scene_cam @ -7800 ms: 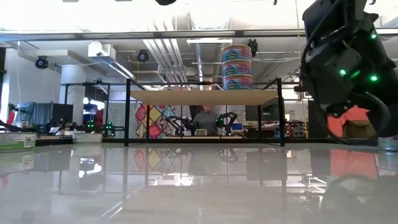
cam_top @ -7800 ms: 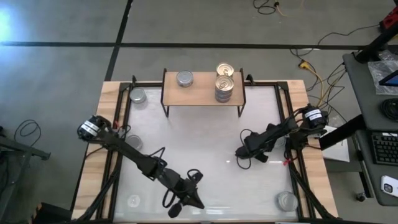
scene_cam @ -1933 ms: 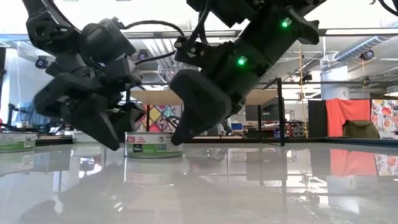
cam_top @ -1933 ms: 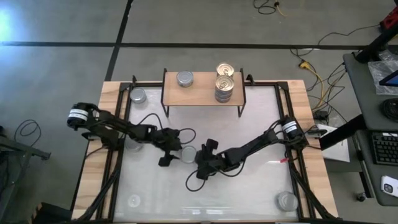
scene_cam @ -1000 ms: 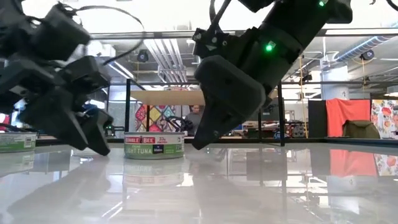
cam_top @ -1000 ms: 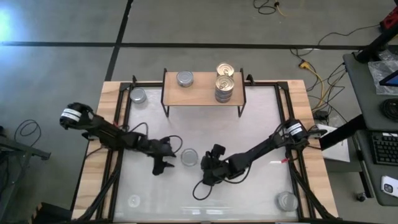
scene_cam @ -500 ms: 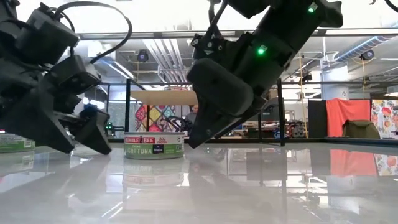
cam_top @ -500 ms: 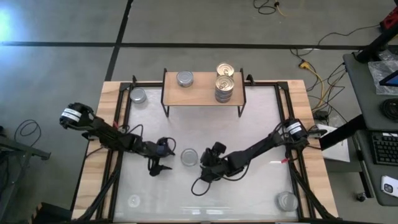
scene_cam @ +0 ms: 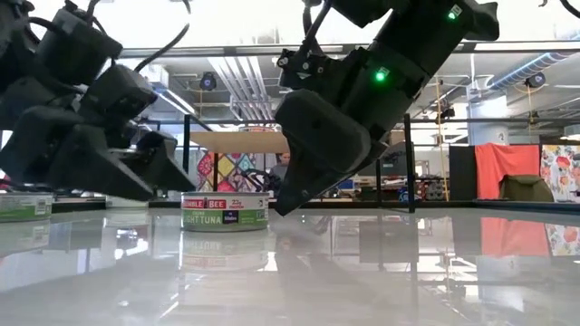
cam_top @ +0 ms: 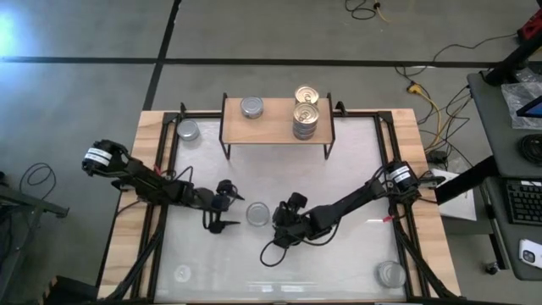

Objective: Stack canned seafood by type on shelf
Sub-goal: Put the green tuna can on the shelf

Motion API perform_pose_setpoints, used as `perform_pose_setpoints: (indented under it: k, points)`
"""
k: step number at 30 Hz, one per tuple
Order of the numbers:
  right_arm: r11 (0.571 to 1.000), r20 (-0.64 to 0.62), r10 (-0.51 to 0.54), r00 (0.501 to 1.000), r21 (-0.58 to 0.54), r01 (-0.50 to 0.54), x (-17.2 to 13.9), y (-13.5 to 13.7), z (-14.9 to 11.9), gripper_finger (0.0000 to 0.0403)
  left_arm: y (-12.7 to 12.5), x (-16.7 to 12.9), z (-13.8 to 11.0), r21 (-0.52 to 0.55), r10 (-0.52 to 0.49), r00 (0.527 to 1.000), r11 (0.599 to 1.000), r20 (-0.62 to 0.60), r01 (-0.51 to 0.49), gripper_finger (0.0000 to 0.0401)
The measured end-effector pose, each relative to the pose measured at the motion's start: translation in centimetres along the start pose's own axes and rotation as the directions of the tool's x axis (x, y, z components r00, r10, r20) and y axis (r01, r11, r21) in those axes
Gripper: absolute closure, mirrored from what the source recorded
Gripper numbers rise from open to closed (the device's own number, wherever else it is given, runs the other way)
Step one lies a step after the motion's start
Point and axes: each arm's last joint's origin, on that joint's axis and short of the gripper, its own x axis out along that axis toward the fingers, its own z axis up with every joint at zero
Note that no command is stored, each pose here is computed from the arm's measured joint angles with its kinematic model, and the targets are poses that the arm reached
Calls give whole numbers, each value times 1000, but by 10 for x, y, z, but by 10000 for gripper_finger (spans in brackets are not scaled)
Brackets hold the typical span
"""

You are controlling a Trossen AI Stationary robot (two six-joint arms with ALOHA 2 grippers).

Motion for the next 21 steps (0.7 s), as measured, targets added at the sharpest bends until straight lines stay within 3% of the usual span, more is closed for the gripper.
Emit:
perform_pose_setpoints:
  k: [6, 14, 21]
  points:
    - [996, 45, -85, 995, 11, 85, 3, -7, 4, 37, 0, 0, 3, 18, 9, 999, 1000, 33, -10, 7]
    - [996, 47, -88, 995, -25, 89, 5, -9, 6, 37, 0, 11, -7, 30, 16, 1000, 999, 9, -16, 7]
    - [1000, -12, 9, 1000, -20, -9, 7, -8, 5, 37, -5, 35, -12, -2, -36, 998, 999, 44, 36, 7]
